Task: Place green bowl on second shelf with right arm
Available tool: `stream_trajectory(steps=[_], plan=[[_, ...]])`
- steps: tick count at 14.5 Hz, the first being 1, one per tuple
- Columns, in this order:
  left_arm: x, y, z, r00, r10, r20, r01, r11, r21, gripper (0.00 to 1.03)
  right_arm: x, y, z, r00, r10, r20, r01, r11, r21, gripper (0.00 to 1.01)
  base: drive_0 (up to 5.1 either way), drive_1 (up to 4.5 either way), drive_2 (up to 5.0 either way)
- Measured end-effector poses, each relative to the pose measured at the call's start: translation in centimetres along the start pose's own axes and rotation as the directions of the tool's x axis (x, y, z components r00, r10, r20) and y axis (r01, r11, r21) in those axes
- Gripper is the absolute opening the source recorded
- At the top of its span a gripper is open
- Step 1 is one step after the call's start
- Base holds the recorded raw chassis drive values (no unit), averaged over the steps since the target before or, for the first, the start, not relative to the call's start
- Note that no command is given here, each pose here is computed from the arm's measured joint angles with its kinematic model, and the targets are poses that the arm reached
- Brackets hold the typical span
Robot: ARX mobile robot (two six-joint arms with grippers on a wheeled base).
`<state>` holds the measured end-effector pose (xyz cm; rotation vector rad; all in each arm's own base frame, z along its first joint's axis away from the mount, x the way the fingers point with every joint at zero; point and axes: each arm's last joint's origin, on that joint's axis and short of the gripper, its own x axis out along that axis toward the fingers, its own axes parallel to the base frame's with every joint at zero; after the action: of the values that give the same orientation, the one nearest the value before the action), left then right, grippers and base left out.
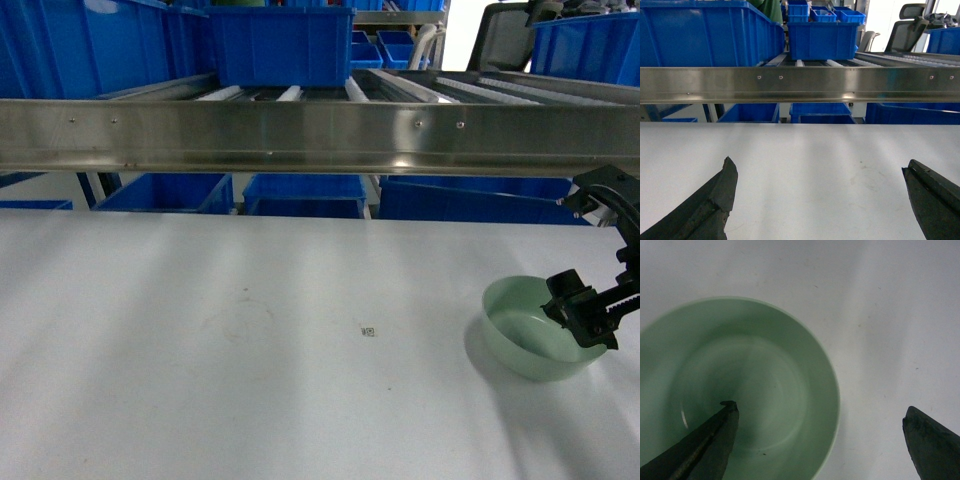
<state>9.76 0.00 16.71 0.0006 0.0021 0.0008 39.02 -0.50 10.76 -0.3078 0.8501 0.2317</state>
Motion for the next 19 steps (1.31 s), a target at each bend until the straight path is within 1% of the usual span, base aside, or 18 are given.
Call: stream_trajectory(steps=[1, 3, 4, 5, 6, 8, 10, 11, 12, 13, 14, 15, 16, 17, 18, 19], plan=[[0.0, 0.0, 0.0, 1.000, 0.000, 0.000, 0.000, 1.0000, 0.000, 0.98, 0.5, -0.4, -0.1, 1.000, -0.002, -0.012, 0.002, 1.0000, 0.008, 0.98, 0.0, 0.00, 0.0], [0.0, 0.0, 0.0, 1.000, 0.000, 0.000, 0.000, 1.0000, 0.000, 0.98, 1.4, -2.0, -0.1, 1.000, -0.019, -0.019, 0.020, 0.9992, 0.034, 0.98, 0.0, 0.00, 0.0], [0.0, 0.0, 0.0, 1.000, 0.000, 0.000, 0.000, 1.0000, 0.000, 0.98, 1.8, -2.4, -0.3, 0.999, -0.022, -0.028, 0.023, 0.9988, 0.043, 0.98, 0.0, 0.00, 0.0], [0.0, 0.0, 0.0, 1.000, 0.000, 0.000, 0.000, 1.0000, 0.000, 0.98, 2.1, -2.6, -0.5, 0.999, -0.021, -0.038, 0.023, 0.9986, 0.048, 0.98, 0.0, 0.00, 0.0], [0.0, 0.0, 0.0, 1.000, 0.000, 0.000, 0.000, 1.0000, 0.000, 0.98, 2.4, -2.6, -0.6, 0.999, -0.016, -0.044, 0.018, 0.9986, 0.050, 0.98, 0.0, 0.00, 0.0], [0.0, 0.0, 0.0, 1.000, 0.000, 0.000, 0.000, 1.0000, 0.000, 0.98, 2.8, -1.9, -0.5, 0.999, -0.001, -0.046, 0.003, 0.9990, 0.045, 0.98, 0.0, 0.00, 0.0], [0.0, 0.0, 0.0, 1.000, 0.000, 0.000, 0.000, 1.0000, 0.000, 0.98, 3.2, -0.3, 0.0, 0.999, 0.021, -0.047, -0.020, 0.9994, 0.028, 0.98, 0.0, 0.00, 0.0], [0.0, 0.0, 0.0, 1.000, 0.000, 0.000, 0.000, 1.0000, 0.000, 0.98, 3.3, 0.2, 0.2, 0.999, 0.027, -0.047, -0.026, 0.9994, 0.021, 0.97, 0.0, 0.00, 0.0], [0.0, 0.0, 0.0, 1.000, 0.000, 0.000, 0.000, 1.0000, 0.000, 0.98, 3.3, 0.6, 0.3, 0.999, 0.025, -0.045, -0.025, 0.9995, 0.019, 0.91, 0.0, 0.00, 0.0], [0.0, 0.0, 0.0, 1.000, 0.000, 0.000, 0.000, 1.0000, 0.000, 0.98, 3.4, 0.8, 0.3, 0.999, 0.024, -0.042, -0.023, 0.9996, 0.015, 0.89, 0.0, 0.00, 0.0], [0.0, 0.0, 0.0, 1.000, 0.000, 0.000, 0.000, 1.0000, 0.000, 0.98, 3.7, 0.9, 0.2, 0.999, 0.020, -0.044, -0.019, 0.9997, 0.016, 0.80, 0.0, 0.00, 0.0], [0.0, 0.0, 0.0, 1.000, 0.000, 0.000, 0.000, 1.0000, 0.000, 0.98, 3.8, 0.9, 0.0, 0.998, 0.019, -0.051, -0.018, 0.9996, 0.021, 0.73, 0.0, 0.00, 0.0], [0.0, 0.0, 0.0, 1.000, 0.000, 0.000, 0.000, 1.0000, 0.000, 0.98, 4.1, 1.0, -0.3, 0.998, 0.018, -0.061, -0.017, 0.9996, 0.022, 0.62, 0.0, 0.00, 0.0], [0.0, 0.0, 0.0, 1.000, 0.000, 0.000, 0.000, 1.0000, 0.000, 0.98, 4.2, 0.8, -0.5, 0.998, 0.014, -0.066, -0.013, 0.9996, 0.026, 0.56, 0.0, 0.00, 0.0], [0.0, 0.0, 0.0, 1.000, 0.000, 0.000, 0.000, 1.0000, 0.000, 0.98, 4.2, 0.8, -0.5, 0.998, 0.013, -0.065, -0.012, 0.9995, 0.030, 0.54, 0.0, 0.00, 0.0], [0.0, 0.0, 0.0, 1.000, 0.000, 0.000, 0.000, 1.0000, 0.000, 0.98, 4.2, 0.8, -0.5, 0.998, 0.012, -0.062, -0.010, 0.9995, 0.029, 0.43, 0.0, 0.00, 0.0]])
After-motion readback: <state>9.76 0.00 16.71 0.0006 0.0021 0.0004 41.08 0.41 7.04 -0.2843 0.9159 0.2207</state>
